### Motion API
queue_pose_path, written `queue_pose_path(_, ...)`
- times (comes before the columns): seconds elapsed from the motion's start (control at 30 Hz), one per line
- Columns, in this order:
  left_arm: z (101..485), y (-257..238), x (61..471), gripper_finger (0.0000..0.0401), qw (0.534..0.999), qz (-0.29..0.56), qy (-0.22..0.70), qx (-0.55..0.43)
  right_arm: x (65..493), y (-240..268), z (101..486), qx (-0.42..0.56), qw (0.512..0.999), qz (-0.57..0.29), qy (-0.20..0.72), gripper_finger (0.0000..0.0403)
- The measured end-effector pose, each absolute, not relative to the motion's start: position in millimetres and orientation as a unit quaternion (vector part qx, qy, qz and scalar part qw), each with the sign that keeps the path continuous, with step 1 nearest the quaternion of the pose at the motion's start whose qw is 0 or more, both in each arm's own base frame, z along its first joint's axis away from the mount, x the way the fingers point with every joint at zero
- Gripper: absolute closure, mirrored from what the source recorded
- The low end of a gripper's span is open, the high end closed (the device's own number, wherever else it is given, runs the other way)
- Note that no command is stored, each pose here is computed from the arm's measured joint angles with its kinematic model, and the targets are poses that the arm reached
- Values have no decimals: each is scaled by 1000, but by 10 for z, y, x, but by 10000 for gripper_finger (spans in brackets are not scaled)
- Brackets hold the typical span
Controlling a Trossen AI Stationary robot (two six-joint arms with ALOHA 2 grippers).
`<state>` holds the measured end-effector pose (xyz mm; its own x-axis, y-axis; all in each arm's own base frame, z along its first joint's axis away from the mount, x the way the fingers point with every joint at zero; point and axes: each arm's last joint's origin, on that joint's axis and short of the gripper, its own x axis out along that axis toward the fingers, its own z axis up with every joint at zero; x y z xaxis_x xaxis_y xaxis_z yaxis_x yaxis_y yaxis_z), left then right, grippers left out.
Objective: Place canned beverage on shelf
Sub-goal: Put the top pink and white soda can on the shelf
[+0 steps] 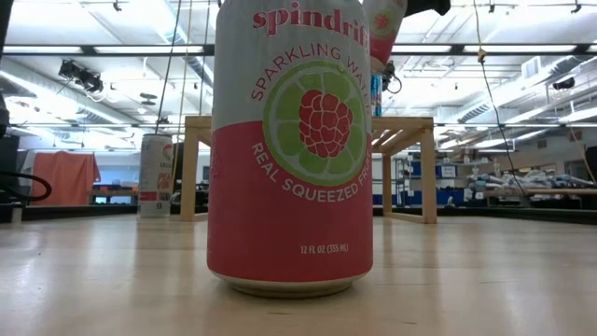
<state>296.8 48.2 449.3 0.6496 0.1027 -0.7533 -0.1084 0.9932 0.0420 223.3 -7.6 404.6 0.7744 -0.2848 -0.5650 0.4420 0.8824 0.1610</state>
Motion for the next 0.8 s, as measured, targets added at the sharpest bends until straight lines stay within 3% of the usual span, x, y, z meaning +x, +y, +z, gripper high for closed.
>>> queue_pose_path(0.3,3787,482,2850,44,908,66,412,-15,2234,-75,4047,141,932,-193,273,108)
queue_pose_path(0.8,3353,488,2928,44,973,29,228,2,2449,-116,4032,157,942,-158,249,108)
